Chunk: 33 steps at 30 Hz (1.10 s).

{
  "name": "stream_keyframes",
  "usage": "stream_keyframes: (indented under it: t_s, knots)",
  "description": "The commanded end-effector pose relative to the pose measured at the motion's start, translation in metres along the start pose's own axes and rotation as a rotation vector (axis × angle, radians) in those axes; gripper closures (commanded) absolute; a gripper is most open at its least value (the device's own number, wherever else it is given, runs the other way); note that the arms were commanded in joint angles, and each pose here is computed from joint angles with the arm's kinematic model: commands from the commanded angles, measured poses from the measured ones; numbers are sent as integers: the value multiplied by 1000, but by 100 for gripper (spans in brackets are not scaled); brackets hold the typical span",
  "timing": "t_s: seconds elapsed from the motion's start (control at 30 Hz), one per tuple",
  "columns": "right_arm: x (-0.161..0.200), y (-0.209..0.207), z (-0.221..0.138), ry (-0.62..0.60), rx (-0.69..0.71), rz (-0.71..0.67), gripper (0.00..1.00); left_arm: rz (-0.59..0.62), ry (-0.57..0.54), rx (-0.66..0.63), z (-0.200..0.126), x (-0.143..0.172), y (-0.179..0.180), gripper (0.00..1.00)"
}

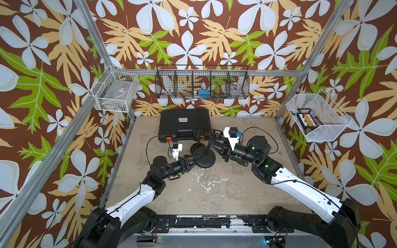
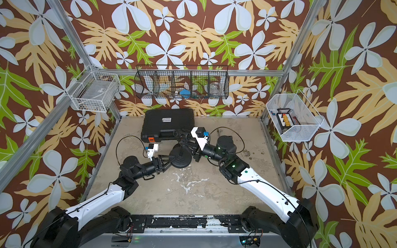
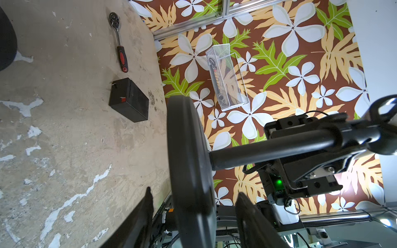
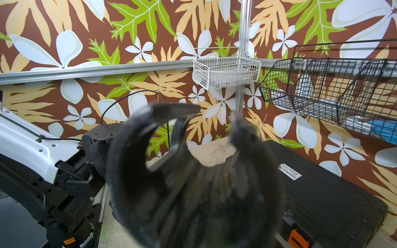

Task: Assemble a microphone stand
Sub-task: Screw the microphone stand pole into the microphone stand base.

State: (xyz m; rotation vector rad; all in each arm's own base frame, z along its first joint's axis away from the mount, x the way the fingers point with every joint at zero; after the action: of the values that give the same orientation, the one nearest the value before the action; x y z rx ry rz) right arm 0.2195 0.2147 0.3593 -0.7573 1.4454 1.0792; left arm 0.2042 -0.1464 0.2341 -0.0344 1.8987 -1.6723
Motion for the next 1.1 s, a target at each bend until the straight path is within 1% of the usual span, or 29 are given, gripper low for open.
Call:
stream_keyframes:
  t_s: [0.0, 0.13, 0.23, 0.4, 0.47, 0.6, 0.67, 0.87, 0.97, 1.03, 1.07]
  knots:
    - [-14, 8, -2, -91, -62, -42, 100, 3, -1, 36, 0, -2, -5, 43]
    - [-13, 10, 0, -106, -70, -44, 100, 0, -10, 37, 0, -3, -6, 54]
    - [-9, 13, 5, -96, -70, -64, 100, -3, -14, 34, 0, -3, -5, 64]
    - [-4, 18, 13, -87, -46, -81, 100, -19, -14, 35, 0, -3, -5, 77]
    - [-3, 20, 16, -89, -12, -93, 100, -20, -27, 36, 0, -4, -7, 86]
    - [-1, 25, 20, -116, 105, -87, 100, -25, -66, 29, -1, -8, -9, 100]
    - [2, 29, 21, -139, 212, -74, 100, -27, -100, 14, -1, -11, -10, 100]
    - [18, 36, 24, -184, 651, 5, 100, -10, -191, -35, -4, -20, -14, 100]
    - [21, 42, 30, -186, 735, 5, 100, -23, -210, -57, -3, -21, -11, 100]
    - [20, 45, 36, -175, 718, 6, 100, -43, -229, -75, -3, -22, -8, 100]
    - [21, 47, 40, -164, 689, 3, 88, -53, -234, -84, -3, -22, -5, 100]
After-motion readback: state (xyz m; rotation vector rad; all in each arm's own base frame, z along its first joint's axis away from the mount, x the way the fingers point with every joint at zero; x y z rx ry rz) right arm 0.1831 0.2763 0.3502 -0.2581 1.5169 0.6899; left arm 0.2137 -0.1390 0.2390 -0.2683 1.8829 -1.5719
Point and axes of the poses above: each gripper's point midway between its finger pads, its own z axis out along the fingers, its own y axis along the line the jaws close on, x = y × z, the point moved 10 cm from there along -z, back along the fingers, and after that the axes turned 10 degrees about z, right-handed, at the moved point
